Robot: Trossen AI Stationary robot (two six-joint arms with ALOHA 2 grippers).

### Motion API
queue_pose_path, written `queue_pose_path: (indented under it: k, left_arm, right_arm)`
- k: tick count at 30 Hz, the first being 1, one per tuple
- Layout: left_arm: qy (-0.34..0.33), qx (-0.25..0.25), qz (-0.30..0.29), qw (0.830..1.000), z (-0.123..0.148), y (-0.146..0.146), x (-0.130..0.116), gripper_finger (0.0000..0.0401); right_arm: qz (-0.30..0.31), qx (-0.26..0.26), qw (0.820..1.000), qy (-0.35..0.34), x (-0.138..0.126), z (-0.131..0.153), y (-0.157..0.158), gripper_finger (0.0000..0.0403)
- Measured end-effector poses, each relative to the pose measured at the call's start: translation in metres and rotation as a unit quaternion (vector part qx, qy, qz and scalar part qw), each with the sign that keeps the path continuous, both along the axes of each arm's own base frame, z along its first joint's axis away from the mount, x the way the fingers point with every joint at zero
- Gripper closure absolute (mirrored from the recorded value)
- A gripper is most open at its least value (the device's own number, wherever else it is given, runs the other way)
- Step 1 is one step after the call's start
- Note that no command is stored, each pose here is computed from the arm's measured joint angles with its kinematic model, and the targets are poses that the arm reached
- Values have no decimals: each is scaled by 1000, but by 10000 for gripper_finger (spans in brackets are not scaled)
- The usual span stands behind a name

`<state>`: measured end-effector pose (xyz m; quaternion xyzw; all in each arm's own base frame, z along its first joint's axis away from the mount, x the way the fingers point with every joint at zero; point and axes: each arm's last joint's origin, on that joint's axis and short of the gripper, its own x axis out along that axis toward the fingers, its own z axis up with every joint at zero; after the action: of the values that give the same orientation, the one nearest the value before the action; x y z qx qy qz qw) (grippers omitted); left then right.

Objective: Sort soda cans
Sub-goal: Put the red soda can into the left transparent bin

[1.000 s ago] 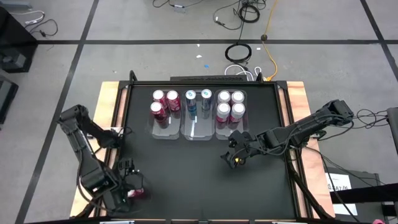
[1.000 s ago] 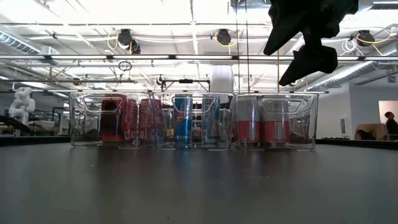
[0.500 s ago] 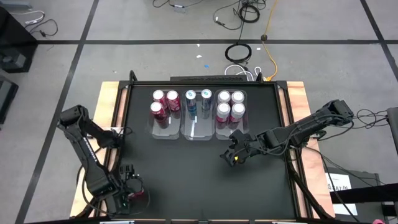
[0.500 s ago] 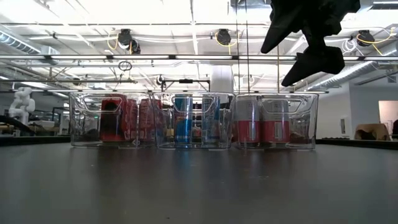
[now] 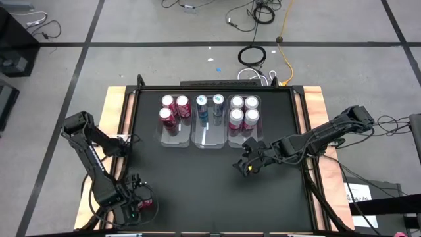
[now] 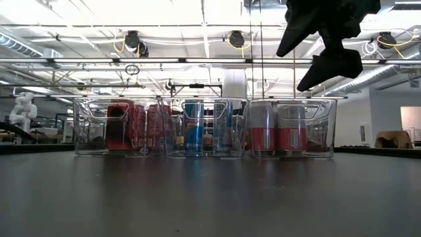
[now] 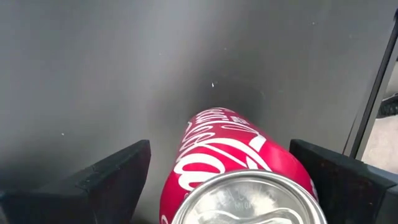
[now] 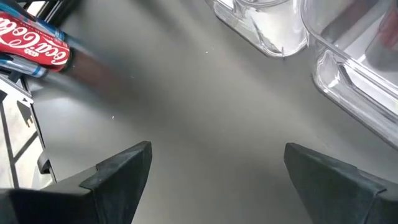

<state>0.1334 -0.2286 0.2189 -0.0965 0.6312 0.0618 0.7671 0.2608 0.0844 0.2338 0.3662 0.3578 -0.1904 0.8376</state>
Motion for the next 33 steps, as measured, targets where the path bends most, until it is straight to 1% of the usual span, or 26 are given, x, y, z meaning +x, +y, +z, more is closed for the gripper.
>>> queue_pose_path:
  k: [4,19,24,30,33]
  left_arm:
    - [0,0,0,1000,0,0,0,11]
    - [-1,-1,-2,1000,0,0,0,11]
    - [19,-7,-42,999,0,-1,-1,11]
    - [21,-2,-56,998,0,-1,-2,12]
    - [20,-2,-56,998,0,-1,-2,26]
  right_arm:
    - [8,-8,1000,1,0,0,0,44]
    - [9,-8,1000,1,0,0,0,44]
    - [8,-7,1000,1,0,0,0,44]
    - [3,-2,1000,0,0,0,0,44]
    - [4,-4,1000,0,0,0,0,44]
